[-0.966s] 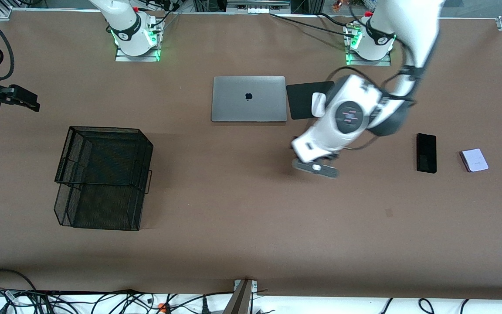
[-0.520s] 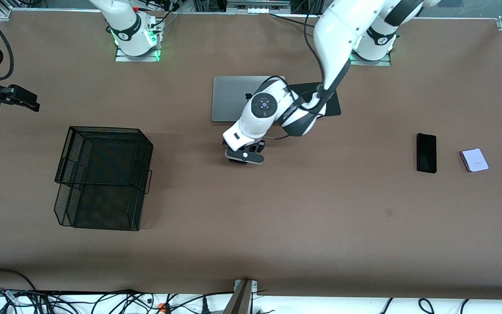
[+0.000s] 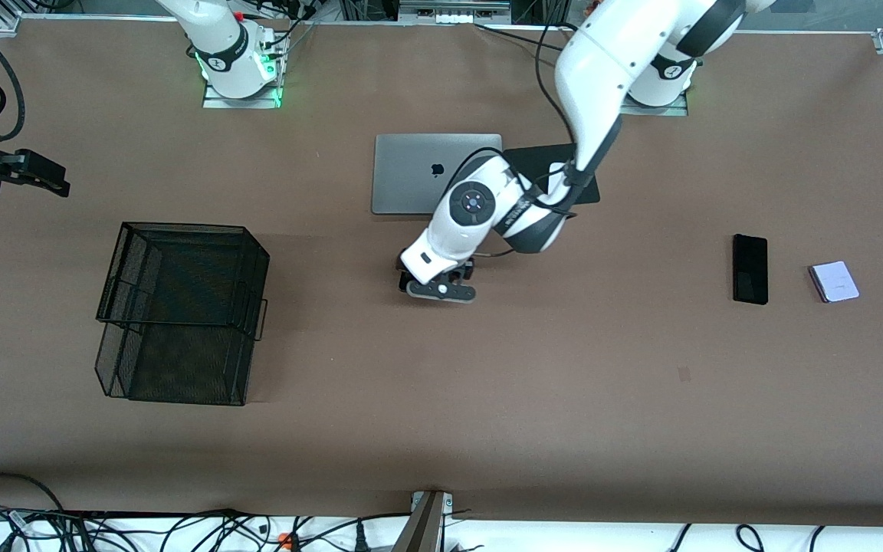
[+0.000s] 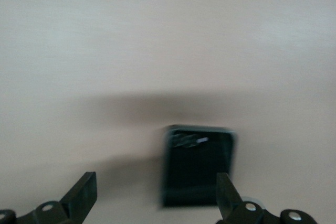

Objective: Place phones with both arms
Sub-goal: 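Set the flip phone down with the left gripper while the right gripper approaches, then grasp the flip phone with the right gripper while the left gripper grasps the smartphone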

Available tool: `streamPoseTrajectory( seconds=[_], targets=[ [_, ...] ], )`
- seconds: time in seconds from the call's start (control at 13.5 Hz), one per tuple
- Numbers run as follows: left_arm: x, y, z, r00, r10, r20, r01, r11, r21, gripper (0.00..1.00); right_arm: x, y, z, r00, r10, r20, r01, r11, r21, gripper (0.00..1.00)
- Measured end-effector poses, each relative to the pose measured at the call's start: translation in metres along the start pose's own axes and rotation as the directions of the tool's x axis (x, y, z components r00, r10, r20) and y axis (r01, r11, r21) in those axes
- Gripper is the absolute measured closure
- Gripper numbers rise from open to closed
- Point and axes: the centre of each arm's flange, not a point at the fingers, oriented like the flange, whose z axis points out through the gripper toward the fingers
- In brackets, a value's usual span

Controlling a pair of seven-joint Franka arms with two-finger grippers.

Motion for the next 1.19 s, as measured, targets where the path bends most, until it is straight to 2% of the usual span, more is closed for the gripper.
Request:
streamPoseTrajectory(
  seconds=[0.15, 0.3, 0.45, 0.59, 0.74, 0.89, 1.04, 1.19],
  targets=[
    [0.023, -0.055, -0.066, 0.996, -0.066, 0.065, 0.059, 0.993, 0.104, 0.00, 0.001, -0.012, -0.002, 1.000, -0.013, -0.011, 0.013, 0.999, 0.044, 0.00],
    [0.044, -0.124, -0.130, 0.993, -0.095, 0.070, 0.079, 0.975, 0.207, 0.00, 0.005, -0.038, -0.001, 0.999, -0.050, -0.018, 0.051, 0.995, 0.089, 0.00],
    [0.058, -0.190, -0.175, 0.994, -0.074, 0.076, 0.047, 0.951, 0.306, 0.00, 0.010, -0.095, 0.004, 0.998, -0.058, -0.027, 0.060, 0.993, 0.099, 0.00],
    [0.067, -0.251, -0.194, 0.991, -0.070, 0.114, 0.022, 0.928, 0.373, 0.00, 0.009, -0.174, 0.012, 0.999, 0.001, -0.042, 0.003, 0.995, 0.099, 0.00],
    [0.078, -0.332, -0.195, 0.982, -0.056, 0.182, -0.016, 0.929, 0.370, 0.00, 0.000, -0.269, 0.034, 0.998, 0.043, -0.046, -0.038, 0.994, 0.099, 0.00],
    [0.082, -0.427, -0.185, 0.969, -0.026, 0.246, -0.057, 0.944, 0.324, 0.00, -0.012, -0.352, 0.065, 0.995, 0.083, -0.062, -0.076, 0.991, 0.110, 0.00],
    [0.076, -0.500, -0.163, 0.967, 0.015, 0.253, -0.087, 0.957, 0.276, 0.00, -0.025, -0.417, 0.096, 0.988, 0.129, -0.080, -0.121, 0.988, 0.100, 0.00],
    [0.064, -0.540, -0.128, 0.970, 0.064, 0.232, -0.122, 0.963, 0.242, 0.00, -0.036, -0.464, 0.133, 0.985, 0.158, -0.075, -0.153, 0.986, 0.061, 0.00]
  ],
)
